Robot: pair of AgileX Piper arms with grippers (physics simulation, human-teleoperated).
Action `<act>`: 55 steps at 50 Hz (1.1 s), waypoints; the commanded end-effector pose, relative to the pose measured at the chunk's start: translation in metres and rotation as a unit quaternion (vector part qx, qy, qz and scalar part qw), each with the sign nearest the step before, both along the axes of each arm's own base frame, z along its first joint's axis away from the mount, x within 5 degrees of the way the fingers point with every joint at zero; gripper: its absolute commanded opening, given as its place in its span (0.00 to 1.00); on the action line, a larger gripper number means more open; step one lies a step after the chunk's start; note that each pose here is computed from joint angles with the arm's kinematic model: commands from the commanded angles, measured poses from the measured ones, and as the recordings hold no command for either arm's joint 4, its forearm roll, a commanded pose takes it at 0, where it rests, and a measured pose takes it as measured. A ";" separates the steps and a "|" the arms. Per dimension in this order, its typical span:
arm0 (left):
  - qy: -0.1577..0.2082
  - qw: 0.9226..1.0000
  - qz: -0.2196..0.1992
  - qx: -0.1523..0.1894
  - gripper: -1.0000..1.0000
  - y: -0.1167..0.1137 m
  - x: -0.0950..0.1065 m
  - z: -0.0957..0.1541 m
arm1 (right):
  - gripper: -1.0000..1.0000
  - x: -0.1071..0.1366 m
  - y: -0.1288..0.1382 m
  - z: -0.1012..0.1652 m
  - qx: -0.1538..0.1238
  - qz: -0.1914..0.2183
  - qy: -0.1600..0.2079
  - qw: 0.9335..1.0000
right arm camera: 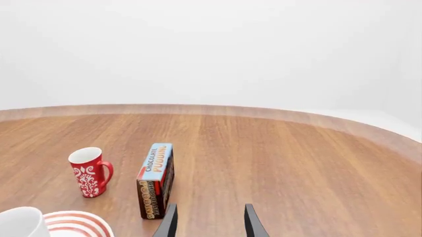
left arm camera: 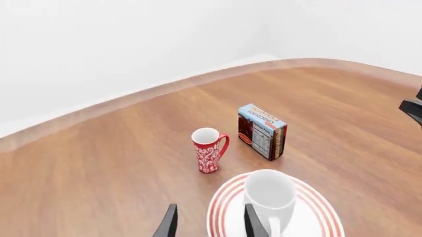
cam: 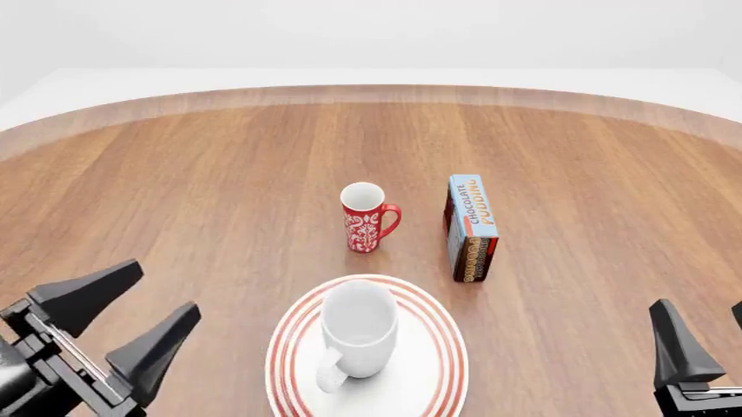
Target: Pick up the white mug and put it on the plate, and put the chocolate pudding to the right of the plate.
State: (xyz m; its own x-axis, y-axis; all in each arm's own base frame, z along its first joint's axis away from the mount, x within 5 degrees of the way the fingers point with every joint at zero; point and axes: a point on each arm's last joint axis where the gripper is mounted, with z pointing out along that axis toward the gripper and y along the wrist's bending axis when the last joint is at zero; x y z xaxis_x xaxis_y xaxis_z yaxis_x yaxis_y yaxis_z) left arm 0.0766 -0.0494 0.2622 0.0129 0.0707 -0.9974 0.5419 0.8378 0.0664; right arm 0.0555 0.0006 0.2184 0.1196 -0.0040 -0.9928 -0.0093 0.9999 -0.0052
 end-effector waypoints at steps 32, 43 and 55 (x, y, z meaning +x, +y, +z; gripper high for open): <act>-0.087 0.959 0.265 -0.042 1.00 0.048 -0.024 -0.026 | 1.00 0.000 0.000 0.000 -0.001 -0.001 0.001 1.000; -0.103 0.949 0.296 -0.036 1.00 0.051 -0.023 -0.035 | 1.00 0.000 0.000 -0.001 -0.003 -0.001 0.001 1.000; -0.106 0.945 0.306 -0.049 1.00 0.052 -0.023 -0.035 | 1.00 0.000 0.000 -0.001 -0.004 -0.001 0.002 1.000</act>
State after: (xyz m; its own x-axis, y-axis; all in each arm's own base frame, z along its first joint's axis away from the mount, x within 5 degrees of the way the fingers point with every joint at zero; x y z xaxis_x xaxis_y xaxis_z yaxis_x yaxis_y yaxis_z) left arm 0.0538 0.0014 0.2300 0.1862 0.0348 -0.9819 -0.0316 0.9991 0.0294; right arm 0.0556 0.0004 0.2176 0.1172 -0.0114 -0.9930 -0.0065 0.9999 -0.0123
